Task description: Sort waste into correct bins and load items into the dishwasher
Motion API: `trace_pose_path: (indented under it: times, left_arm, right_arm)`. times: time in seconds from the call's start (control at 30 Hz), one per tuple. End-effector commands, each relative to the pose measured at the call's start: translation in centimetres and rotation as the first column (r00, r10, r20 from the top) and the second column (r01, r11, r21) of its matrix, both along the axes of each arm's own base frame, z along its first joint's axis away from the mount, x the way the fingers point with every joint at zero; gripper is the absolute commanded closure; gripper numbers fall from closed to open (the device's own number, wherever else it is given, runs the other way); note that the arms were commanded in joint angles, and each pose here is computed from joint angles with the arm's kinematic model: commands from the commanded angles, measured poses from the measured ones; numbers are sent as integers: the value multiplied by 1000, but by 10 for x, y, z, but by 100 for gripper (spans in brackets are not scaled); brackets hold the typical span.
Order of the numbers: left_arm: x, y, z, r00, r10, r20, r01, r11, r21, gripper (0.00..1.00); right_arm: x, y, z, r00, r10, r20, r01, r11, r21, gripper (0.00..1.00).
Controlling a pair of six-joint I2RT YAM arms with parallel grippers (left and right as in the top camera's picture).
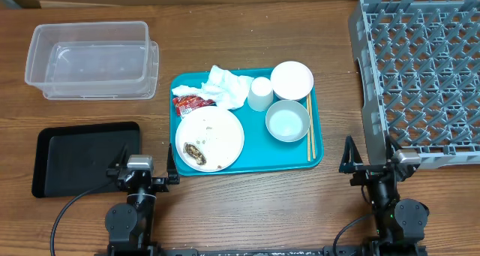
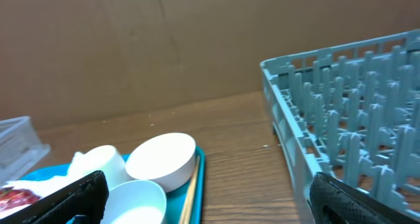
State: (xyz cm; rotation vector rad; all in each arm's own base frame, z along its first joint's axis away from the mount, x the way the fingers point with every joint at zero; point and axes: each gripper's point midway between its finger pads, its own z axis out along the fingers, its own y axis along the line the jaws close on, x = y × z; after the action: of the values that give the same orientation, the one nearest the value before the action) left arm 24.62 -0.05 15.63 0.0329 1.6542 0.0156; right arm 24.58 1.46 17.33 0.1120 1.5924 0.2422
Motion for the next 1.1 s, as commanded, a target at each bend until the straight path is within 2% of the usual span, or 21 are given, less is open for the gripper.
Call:
trace_pose_path:
  times: [0.0, 0.17, 0.2, 0.27, 0.3, 0.37, 0.43, 0.6, 0.7, 0.8, 0.87, 0.93, 1.07]
  left_arm:
    - [0, 4, 0, 1000, 17, 6, -17, 1000, -9, 0]
    - [0, 4, 0, 1000, 17, 6, -17, 1000, -9, 0]
    - [0, 4, 0, 1000, 17, 6, -17, 1000, -9, 0]
    - [0, 4, 0, 1000, 18, 6, -18, 1000, -9, 0]
    - [0, 4, 0, 1000, 17, 6, -17, 1000, -9, 0]
    - [0, 4, 0, 1000, 17, 6, -17, 1000, -9, 0]
    - [0, 4, 0, 1000, 17, 6, -17, 1000, -9, 0]
    - [0, 4, 0, 1000, 17, 6, -17, 1000, -9, 0]
    - [0, 4, 0, 1000, 18, 6, -18, 1000, -9, 0]
    - [0, 4, 0, 1000, 17, 6, -17, 1000, -9, 0]
    - [0, 4, 0, 1000, 17, 6, -17, 1000, -9, 0]
    - [0, 4, 0, 1000, 17, 6, -17, 1000, -9, 0]
    - [0, 4, 0, 1000, 17, 6, -17, 1000, -9, 0]
  right_arm:
    - [1, -9, -3, 999, -49, 1, 49, 998, -25, 0]
    - [1, -8, 1, 999, -41, 17, 41, 999, -14, 0]
    - [0, -1, 15, 998, -1, 68, -1, 999, 32, 0]
    - [-8, 29, 40, 972, 173, 157, -200, 963, 181, 0]
    - [-18, 50, 53, 933, 299, 199, -345, 898, 273, 0]
    - [-43, 85, 73, 822, 511, 251, -569, 712, 413, 0]
    - [-62, 101, 84, 735, 620, 276, -660, 560, 500, 0]
    - [-67, 86, 121, 739, 531, 414, -666, 489, 563, 0]
    - [-71, 76, 146, 748, 472, 467, -664, 516, 541, 0]
    - [-75, 77, 171, 758, 469, 454, -649, 618, 445, 0]
    - [-68, 79, 176, 802, 477, 358, -593, 705, 389, 0]
    - [-56, 78, 173, 859, 470, 204, -513, 787, 344, 0]
    - [-33, 74, 171, 892, 442, -93, -395, 863, 316, 0]
